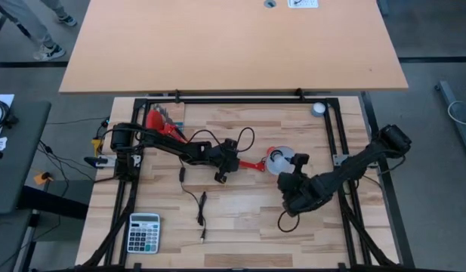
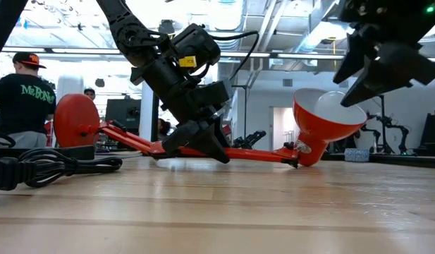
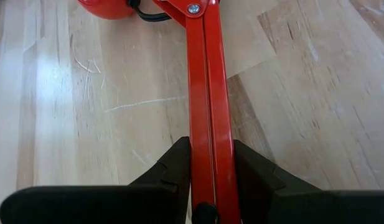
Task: Screw lightbulb
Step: Insert the lightbulb in the lamp
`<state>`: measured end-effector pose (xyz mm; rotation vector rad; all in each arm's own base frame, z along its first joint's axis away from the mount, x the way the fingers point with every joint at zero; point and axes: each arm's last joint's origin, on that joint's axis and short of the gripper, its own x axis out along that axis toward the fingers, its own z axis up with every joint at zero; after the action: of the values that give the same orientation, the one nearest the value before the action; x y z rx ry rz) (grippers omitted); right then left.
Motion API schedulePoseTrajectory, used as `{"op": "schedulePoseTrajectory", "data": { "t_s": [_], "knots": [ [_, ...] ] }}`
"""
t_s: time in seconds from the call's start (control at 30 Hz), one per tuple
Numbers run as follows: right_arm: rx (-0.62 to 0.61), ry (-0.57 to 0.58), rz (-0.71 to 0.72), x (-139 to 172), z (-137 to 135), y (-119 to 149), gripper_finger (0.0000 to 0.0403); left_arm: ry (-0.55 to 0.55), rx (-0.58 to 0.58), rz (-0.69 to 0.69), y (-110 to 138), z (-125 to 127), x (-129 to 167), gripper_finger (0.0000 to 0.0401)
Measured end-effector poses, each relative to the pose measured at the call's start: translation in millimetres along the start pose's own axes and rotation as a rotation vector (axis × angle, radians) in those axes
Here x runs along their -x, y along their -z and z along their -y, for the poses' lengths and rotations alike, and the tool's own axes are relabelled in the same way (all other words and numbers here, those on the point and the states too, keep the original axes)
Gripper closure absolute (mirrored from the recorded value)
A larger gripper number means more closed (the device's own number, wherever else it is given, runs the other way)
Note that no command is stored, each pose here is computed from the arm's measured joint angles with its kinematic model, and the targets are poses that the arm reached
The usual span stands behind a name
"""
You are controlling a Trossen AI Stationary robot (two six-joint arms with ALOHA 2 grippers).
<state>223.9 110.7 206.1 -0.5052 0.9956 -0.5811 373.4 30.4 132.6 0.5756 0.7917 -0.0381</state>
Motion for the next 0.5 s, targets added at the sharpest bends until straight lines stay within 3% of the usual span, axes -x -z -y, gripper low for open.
{"op": "schedulePoseTrajectory", "data": {
  "t_s": [0.5],
  "knots": [
    [0.1,-0.029,-0.066,-23.9,10.6,-11.2,0.0018,0.001,0.002,-0.002,0.2,0.1,0.0,0.0319]
  ]
}}
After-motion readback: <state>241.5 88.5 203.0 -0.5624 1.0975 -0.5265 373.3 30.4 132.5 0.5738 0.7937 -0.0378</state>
